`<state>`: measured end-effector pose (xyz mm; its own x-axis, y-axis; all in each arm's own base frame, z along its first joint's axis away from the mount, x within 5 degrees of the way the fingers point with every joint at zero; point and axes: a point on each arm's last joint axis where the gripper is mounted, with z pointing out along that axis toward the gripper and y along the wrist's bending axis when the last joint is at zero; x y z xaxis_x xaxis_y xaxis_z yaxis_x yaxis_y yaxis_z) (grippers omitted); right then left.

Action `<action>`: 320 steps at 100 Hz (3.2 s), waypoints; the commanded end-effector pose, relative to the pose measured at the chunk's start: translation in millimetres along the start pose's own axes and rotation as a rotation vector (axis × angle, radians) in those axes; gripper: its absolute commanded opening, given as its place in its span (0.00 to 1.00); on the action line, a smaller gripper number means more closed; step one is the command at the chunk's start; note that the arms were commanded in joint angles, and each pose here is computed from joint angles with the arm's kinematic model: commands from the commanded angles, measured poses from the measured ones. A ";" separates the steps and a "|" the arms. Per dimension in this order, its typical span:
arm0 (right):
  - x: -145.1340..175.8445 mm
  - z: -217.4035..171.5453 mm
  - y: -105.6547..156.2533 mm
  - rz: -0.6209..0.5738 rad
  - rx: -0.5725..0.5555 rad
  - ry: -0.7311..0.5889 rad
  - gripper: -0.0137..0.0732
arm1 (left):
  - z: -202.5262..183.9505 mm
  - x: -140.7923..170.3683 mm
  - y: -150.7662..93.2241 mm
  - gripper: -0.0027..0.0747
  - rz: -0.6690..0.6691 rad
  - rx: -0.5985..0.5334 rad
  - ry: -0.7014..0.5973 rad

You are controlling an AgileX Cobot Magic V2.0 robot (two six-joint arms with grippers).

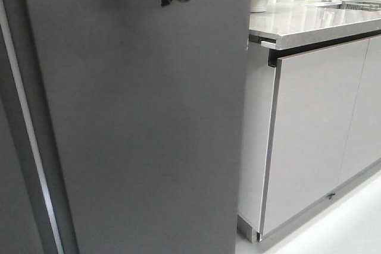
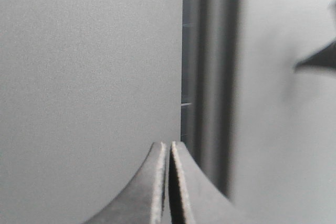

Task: Close fridge door

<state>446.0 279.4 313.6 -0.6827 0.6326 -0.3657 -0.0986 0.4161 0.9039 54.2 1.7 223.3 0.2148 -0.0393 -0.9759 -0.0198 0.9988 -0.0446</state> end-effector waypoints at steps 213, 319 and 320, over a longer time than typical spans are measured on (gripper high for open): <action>120.8 -443.0 -167.4 -0.849 0.432 -0.749 0.10 | -1.4 4.7 0.4 0.01 -0.009 0.001 -0.047; 130.0 -441.5 -179.4 -1.021 0.481 -0.699 0.10 | -1.4 4.7 0.4 0.01 -0.009 0.001 -0.047; 130.0 -441.5 -179.4 -1.021 0.481 -0.699 0.10 | -1.4 4.7 0.4 0.01 -0.009 0.001 -0.047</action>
<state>56.5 -1.2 199.7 -0.0098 0.0663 -0.9978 0.0209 0.9976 0.0661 54.2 1.7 223.3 0.2148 -0.0393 -0.9759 -0.0198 0.9988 -0.0446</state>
